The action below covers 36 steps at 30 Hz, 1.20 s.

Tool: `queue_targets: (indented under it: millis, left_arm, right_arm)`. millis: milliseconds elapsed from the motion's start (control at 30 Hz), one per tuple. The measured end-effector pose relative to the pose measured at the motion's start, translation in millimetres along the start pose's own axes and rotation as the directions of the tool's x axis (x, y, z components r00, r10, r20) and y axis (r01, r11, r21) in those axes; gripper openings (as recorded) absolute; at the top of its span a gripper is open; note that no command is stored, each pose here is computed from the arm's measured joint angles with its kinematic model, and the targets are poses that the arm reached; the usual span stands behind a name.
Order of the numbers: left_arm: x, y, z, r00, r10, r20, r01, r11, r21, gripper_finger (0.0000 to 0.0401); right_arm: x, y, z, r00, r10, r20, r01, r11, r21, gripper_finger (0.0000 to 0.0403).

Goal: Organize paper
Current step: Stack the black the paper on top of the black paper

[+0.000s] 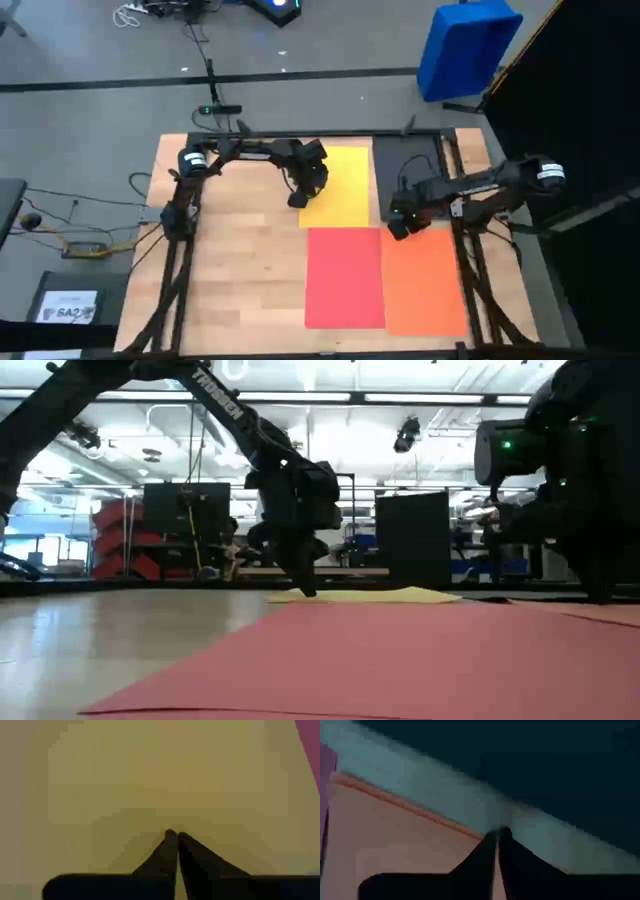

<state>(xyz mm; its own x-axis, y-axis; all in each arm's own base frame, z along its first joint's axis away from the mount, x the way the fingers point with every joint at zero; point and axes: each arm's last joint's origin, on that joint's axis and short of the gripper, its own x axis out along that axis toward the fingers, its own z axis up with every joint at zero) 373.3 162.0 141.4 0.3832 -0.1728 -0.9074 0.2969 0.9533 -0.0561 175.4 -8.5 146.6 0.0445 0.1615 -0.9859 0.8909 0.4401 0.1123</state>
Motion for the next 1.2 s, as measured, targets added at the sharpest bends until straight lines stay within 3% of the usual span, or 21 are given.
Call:
queue_targets:
  millis: [200, 667, 1200]
  left_arm:
    - [0, 0, 0, 1.0, 0.001, 0.0, -0.001, 1.0, -0.004, 0.0]
    - [0, 0, 0, 1.0, 0.001, 0.0, -0.001, 1.0, -0.006, 0.0]
    - [0, 0, 0, 1.0, 0.001, 0.001, -0.001, 1.0, -0.015, 0.0]
  right_arm:
    - [-11, 2, 1, 0.997, 0.055, 0.049, -0.055, 0.998, -0.001, 0.0]
    - [7, -5, 21, 0.995, -0.098, 0.036, 0.097, 0.995, 0.019, 0.0]
    - [7, -15, 32, 0.99, -0.136, 0.045, 0.134, 0.99, 0.037, 0.0]
